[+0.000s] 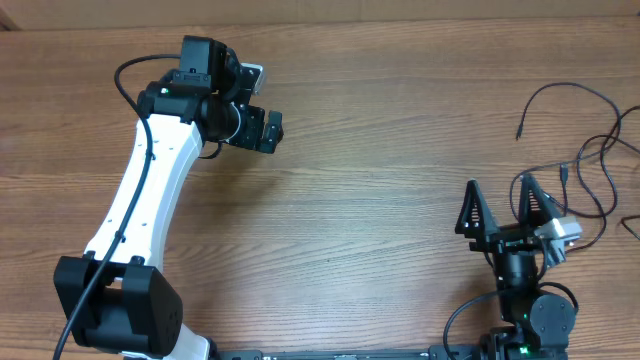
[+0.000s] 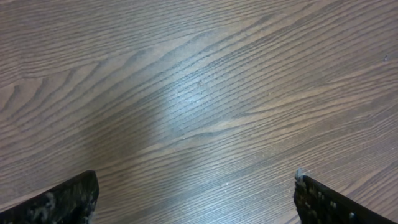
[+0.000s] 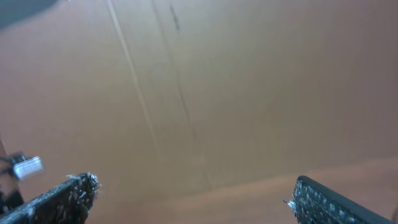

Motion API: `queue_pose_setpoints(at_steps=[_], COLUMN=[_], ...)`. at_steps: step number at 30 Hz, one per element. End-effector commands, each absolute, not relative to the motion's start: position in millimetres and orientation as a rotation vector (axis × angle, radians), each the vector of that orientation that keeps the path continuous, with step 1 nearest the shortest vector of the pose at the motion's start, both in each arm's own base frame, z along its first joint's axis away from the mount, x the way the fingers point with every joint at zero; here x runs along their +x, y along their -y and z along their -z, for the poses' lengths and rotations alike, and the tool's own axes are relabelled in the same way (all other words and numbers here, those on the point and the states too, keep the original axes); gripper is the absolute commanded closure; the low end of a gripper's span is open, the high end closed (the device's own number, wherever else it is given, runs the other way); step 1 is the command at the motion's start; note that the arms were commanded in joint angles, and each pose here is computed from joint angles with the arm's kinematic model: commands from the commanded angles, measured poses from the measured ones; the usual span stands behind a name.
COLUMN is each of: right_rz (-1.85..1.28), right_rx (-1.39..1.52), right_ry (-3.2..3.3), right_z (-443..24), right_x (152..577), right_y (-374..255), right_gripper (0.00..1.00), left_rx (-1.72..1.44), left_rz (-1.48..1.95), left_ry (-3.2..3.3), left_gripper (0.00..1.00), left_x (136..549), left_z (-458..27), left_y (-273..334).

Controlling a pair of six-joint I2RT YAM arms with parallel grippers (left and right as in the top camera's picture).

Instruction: Untangle cables

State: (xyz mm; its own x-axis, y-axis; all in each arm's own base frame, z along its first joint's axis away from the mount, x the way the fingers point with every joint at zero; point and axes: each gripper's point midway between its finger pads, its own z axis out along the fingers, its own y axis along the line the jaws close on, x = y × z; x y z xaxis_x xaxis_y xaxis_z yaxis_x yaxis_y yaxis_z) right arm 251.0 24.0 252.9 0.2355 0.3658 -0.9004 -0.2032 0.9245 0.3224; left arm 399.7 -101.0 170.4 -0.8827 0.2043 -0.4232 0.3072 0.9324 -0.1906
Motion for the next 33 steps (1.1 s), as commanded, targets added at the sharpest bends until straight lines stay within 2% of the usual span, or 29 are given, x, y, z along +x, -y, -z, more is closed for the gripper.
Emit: queue_pose_setpoints(at_steps=[1,8,12,19,22,33], right_rz=[-0.370,-0.321,-0.285,-0.086,0.069,0.071], right_rx=[0.166,0.232,0.259,0.042,-0.137,-0.138], right_ry=[-1.294,-1.516,-1.574,-1.595,-1.589,-1.587], right_z=[-245.2,-186.9,-171.3,-169.6,-169.8,-170.1], right_x=[250.3,246.1,246.5,246.4,246.3,246.4], right_y=[-18.9,-9.5,-2.0,-3.6,-5.8,-5.8], right_gripper=[0.00,0.00,0.00,0.00,0.00,0.00], left_rx=[0.347,0.347,0.346,0.349,0.349,0.346], left_rz=[0.355,0.355,0.355,0.355,0.355,0.355], left_ry=[-2.673,-2.673,-2.673,-2.673,-2.673,-2.673], left_gripper=[0.00,0.00,0.00,0.00,0.01,0.00], left_x=[398.8,398.8,398.9,398.6,398.6,398.8], left_z=[-177.5,-177.5,-177.5,-177.5,-177.5,-177.5], left_y=[99.9,99.9,99.6,100.5,100.5,99.7])
